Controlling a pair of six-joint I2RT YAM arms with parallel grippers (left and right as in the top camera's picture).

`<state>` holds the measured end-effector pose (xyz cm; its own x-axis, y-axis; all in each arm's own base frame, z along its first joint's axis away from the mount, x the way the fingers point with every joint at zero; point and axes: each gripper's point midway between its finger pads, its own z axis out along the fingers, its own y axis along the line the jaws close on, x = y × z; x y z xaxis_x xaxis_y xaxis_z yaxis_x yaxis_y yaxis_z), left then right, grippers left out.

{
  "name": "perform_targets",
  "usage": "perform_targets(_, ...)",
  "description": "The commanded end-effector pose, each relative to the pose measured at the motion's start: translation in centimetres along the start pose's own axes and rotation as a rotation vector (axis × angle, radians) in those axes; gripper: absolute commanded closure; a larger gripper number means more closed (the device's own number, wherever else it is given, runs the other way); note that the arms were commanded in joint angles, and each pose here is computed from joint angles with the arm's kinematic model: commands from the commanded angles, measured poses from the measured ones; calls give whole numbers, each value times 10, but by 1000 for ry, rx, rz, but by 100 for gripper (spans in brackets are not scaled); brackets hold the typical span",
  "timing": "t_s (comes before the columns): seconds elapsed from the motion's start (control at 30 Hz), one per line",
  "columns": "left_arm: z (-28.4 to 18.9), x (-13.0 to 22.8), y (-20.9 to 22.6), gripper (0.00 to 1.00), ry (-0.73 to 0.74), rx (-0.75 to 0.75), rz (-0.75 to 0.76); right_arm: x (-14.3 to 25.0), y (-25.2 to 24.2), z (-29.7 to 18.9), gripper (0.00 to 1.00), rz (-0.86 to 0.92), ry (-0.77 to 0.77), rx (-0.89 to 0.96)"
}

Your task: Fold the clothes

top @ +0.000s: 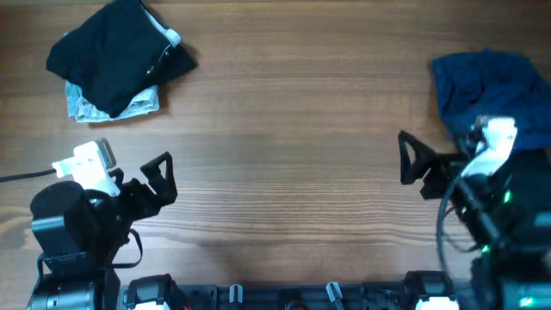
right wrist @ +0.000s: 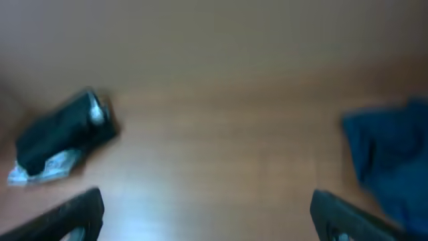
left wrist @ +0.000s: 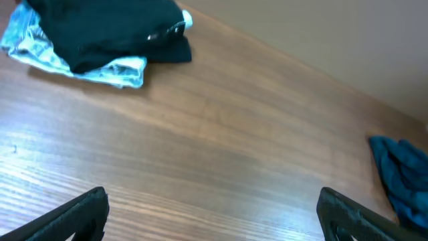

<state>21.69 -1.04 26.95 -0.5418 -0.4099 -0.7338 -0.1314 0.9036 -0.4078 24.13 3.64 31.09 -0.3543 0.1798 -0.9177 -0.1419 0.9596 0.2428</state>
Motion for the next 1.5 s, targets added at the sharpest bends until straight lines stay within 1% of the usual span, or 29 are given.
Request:
perform_targets(0.0, 0, 6, -1, 0, 24, 10, -7, 34, -11, 7, 0, -24, -118, -5)
perform_targets(0.07, 1, 6, -1, 0, 25, 10, -7, 47, -15, 13, 0, -39, -218, -25)
perform_targets(0.23, 1, 6, -1, 0, 25, 10, -7, 70, -21, 25, 0, -52, -368, -57)
perform_targets(0.37, 1, 6, -1, 0, 25, 10, -7, 61, -18, 17, 1, -61, -517, -94)
perform_targets(0.47, 1, 6, -1, 0, 25, 10, -7, 62, -18, 13, 0, -71, -559, -100)
perform_targets(0.57, 1, 6, -1, 0, 25, 10, -8, 76, -24, 21, 0, -65, -535, -89)
perform_targets(0.7, 1, 6, -1, 0, 25, 10, -8, 78, -34, 23, 0, -62, -527, -28)
perform_targets(0.87, 1, 6, -1, 0, 25, 10, -7, 119, -46, 43, 0, -134, -340, 29)
perform_targets(1.47, 0, 6, -1, 0, 24, 10, -8, 118, -46, 42, 0, -127, -344, 24)
